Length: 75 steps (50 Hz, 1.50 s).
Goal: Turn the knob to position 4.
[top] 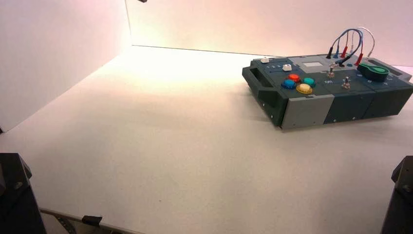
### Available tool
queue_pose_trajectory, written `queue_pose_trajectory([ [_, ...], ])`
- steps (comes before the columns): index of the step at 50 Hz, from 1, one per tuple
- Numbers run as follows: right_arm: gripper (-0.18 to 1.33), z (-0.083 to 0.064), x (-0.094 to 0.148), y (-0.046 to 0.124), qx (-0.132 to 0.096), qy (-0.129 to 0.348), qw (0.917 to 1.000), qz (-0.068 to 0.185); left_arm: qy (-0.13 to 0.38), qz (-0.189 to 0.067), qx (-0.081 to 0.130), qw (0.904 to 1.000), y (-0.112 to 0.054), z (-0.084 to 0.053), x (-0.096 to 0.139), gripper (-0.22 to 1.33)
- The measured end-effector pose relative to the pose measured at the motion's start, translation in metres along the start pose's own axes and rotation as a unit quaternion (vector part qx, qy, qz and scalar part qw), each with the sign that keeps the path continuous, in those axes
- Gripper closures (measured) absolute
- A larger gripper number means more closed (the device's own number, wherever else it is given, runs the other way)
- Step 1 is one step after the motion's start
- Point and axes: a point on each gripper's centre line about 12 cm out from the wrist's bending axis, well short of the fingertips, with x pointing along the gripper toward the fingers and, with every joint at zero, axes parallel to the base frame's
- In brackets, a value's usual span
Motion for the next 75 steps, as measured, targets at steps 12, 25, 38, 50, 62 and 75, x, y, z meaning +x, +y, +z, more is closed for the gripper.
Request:
queue_pose_trajectory([
  [12, 1.29, 0.001, 0.003, -0.011, 0.024, 0.009, 0.9996, -0.007, 0.001, 0.0, 0.006, 1.0, 0.0, -0.002, 0.0, 1.28],
  [25, 1.29, 0.006, 0.012, -0.012, 0.026, 0.028, 0.9993, -0.005, 0.002, 0.0, 0.009, 1.0, -0.001, -0.003, 0.0, 1.28],
  [38, 1.29, 0.01, 0.013, -0.013, 0.021, 0.016, 0.9996, -0.008, 0.003, 0.0, 0.01, 0.9999, 0.0, -0.003, 0.0, 1.28],
  [50, 1.29, 0.017, 0.022, -0.015, 0.015, 0.017, 0.9997, -0.008, 0.008, -0.002, 0.01, 0.9999, -0.001, -0.005, 0.0, 1.28],
  [62, 1.29, 0.034, 0.029, -0.018, 0.011, 0.009, 0.9998, -0.011, 0.014, -0.003, 0.01, 0.9999, -0.001, -0.006, 0.003, 1.28],
  [75, 1.29, 0.048, 0.032, -0.021, -0.002, -0.002, 0.9999, -0.014, 0.021, -0.003, 0.009, 0.9997, -0.001, -0.008, 0.007, 1.28],
])
